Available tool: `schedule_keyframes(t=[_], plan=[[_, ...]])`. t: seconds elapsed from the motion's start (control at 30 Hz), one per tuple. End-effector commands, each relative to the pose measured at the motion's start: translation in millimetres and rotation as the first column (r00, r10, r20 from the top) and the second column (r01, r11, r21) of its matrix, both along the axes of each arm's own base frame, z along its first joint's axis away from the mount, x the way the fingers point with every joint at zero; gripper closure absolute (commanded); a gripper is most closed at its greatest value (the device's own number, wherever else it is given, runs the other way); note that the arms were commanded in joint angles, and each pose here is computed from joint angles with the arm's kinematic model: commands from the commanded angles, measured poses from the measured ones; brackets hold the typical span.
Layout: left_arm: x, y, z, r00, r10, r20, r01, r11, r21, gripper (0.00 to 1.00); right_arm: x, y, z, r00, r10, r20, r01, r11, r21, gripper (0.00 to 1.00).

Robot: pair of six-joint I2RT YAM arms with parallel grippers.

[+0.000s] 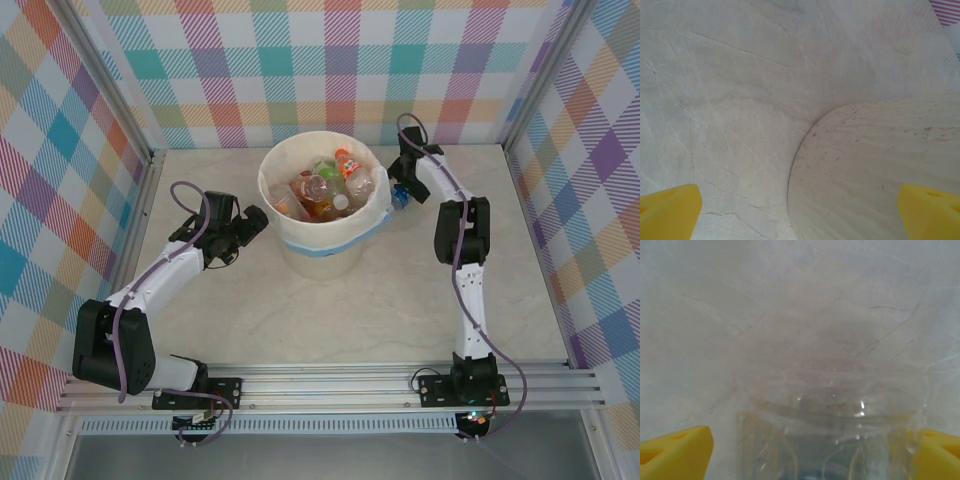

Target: Put the plastic bottles in the bin

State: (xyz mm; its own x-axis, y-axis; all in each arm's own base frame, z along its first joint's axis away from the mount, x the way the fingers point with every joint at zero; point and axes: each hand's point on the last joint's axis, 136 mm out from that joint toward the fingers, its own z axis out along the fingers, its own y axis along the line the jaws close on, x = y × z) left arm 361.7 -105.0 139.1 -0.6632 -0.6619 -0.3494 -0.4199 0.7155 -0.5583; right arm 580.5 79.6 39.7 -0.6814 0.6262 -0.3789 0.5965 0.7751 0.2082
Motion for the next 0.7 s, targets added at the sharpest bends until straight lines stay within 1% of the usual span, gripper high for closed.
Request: schedule_keyframes(t=[0.0, 0.07, 0.13, 0.23, 0.27, 0.33, 0.47, 0.53, 0.67], plan=[[-5, 0, -3, 1.000, -0.009, -0.006, 0.009, 1.000, 0.008, 0.00, -15, -5, -11, 0.996, -0.048, -0.076, 0.045, 0.998, -0.048, 0.13], [-6, 1, 0, 1.000, -0.009, 0.003, 0.009, 1.000, 0.013, 0.00, -17, -7, -8, 0.997, -0.044, -0.069, 0.039, 0.997, -0.063, 0.19], [-7, 2, 1, 1.000, -0.010, 0.004, 0.010, 1.000, 0.018, 0.00, -17, -9, -1, 0.999, -0.021, -0.025, 0.019, 0.997, -0.075, 0.26], [-9, 4, 2, 1.000, -0.007, 0.006, 0.007, 1.000, 0.023, 0.00, -19, -10, 21, 0.994, -0.001, 0.113, 0.009, 0.998, -0.063, 0.40], [-9, 4, 2, 1.000, -0.005, 0.008, 0.005, 1.000, 0.023, 0.00, -22, -12, 32, 0.986, 0.002, 0.165, 0.008, 0.998, -0.057, 0.43], [-10, 5, 0, 1.000, -0.005, 0.005, 0.005, 1.000, 0.023, 0.00, -30, -14, 51, 0.975, 0.007, 0.224, 0.005, 0.998, -0.055, 0.48], [-12, 6, 0, 1.000, 0.000, 0.001, 0.000, 1.000, 0.022, 0.00, -51, -16, 93, 0.931, 0.054, 0.361, -0.037, 0.998, -0.053, 0.56], [-13, 7, -2, 1.000, -0.001, -0.001, 0.001, 1.000, 0.021, 0.00, -65, -18, 118, 0.897, 0.079, 0.436, -0.057, 0.996, -0.063, 0.58], [-12, 0, 1, 0.999, -0.042, 0.012, 0.042, 0.999, -0.002, 0.00, -93, -16, 154, 0.840, 0.107, 0.532, -0.103, 0.994, -0.038, 0.62]])
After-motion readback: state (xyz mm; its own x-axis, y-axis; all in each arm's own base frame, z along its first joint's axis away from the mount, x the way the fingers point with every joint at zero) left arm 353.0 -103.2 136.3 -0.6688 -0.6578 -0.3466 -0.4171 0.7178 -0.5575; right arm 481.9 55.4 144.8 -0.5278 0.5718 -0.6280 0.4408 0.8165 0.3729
